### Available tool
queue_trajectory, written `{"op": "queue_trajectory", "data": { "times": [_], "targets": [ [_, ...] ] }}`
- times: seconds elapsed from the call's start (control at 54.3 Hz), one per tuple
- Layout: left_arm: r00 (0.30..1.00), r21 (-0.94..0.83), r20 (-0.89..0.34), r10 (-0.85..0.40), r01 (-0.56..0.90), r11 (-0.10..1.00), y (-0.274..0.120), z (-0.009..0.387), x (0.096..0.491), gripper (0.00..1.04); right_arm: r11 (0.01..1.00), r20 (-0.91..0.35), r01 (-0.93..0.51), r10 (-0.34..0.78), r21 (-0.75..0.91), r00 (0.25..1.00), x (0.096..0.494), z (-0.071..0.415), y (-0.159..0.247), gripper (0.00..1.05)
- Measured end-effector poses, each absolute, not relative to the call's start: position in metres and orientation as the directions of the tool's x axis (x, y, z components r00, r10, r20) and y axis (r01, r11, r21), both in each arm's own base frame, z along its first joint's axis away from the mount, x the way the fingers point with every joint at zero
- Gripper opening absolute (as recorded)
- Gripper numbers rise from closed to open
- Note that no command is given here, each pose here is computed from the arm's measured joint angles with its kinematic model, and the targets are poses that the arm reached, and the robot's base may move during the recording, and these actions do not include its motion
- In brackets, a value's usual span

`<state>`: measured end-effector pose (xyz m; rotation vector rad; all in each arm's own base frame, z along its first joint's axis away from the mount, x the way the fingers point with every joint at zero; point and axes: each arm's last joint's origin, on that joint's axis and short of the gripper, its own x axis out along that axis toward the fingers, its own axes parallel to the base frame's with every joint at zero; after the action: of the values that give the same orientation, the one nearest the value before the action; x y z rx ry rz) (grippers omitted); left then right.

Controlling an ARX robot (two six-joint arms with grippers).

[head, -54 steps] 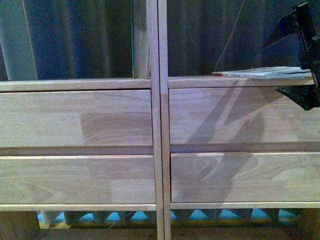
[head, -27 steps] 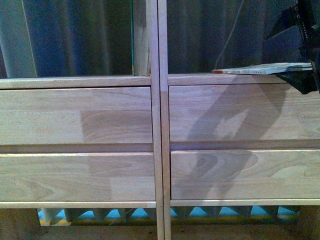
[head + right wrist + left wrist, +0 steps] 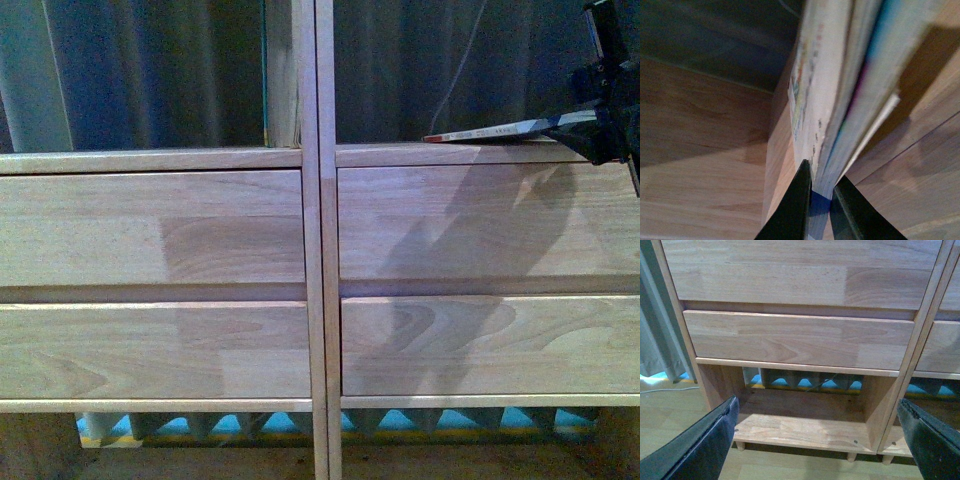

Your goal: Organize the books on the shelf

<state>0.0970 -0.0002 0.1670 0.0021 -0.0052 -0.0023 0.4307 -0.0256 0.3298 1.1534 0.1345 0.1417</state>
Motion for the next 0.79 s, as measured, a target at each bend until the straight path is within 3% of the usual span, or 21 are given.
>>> {"op": "queue_trajectory", "data": {
  "times": [0.387, 0.792],
  "targets": [
    [1.0, 0.002, 0.005, -0.002, 0.002, 1.0, 0.0, 0.167, 0.097, 0.97, 0.359, 0.006, -0.092, 0.232, 0.929, 0.973, 0.407, 0.323, -0.031, 0.07],
    [0.997, -0.087, 0.004, -0.077, 0.077, 0.993, 0.004, 0.181, 0.101, 0.97, 0.315, 0.185, -0.281, 0.302, 0.906, 0.935, 0.353, 0.356, -0.052, 0.07]
  ]
}}
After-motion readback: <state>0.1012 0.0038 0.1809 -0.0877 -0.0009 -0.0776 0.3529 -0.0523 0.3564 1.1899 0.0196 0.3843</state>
